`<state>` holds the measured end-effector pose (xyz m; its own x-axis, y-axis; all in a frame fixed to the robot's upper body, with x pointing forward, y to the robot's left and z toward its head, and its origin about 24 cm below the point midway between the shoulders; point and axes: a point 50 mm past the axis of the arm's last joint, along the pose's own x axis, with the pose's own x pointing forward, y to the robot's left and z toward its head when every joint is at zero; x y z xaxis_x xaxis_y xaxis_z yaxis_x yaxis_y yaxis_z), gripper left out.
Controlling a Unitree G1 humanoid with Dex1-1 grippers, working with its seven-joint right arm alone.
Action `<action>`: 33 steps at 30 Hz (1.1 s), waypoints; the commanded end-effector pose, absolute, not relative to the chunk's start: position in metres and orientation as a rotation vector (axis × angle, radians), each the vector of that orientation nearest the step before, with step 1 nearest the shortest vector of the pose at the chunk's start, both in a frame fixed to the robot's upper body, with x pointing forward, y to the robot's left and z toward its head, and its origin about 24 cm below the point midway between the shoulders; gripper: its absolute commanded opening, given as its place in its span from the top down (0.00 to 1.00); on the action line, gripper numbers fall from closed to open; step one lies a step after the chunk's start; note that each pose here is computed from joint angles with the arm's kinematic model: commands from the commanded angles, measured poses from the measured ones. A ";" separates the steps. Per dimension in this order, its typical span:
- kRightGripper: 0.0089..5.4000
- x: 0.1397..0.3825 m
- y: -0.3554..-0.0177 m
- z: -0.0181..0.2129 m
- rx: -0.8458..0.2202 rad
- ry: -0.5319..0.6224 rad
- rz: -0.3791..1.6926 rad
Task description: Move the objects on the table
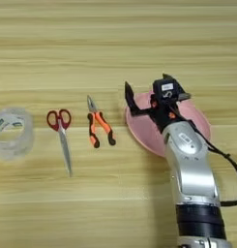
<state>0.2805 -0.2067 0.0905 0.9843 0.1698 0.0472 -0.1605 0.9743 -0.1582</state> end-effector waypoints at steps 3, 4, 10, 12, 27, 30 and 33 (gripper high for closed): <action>0.00 0.290 -0.186 0.135 -0.225 -0.228 0.260; 0.00 0.290 -0.182 0.137 -0.227 -0.231 0.277; 0.00 0.293 -0.159 0.151 -0.250 -0.248 0.400; 0.00 0.293 -0.150 0.156 -0.253 -0.253 0.442; 0.00 0.308 -0.084 0.186 -0.274 -0.104 0.785; 0.00 0.311 -0.071 0.186 -0.283 -0.054 0.837; 0.00 0.312 -0.057 0.186 -0.300 -0.003 0.895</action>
<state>0.3081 -0.0711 0.1493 0.6480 0.7330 -0.2067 -0.7616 0.6253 -0.1700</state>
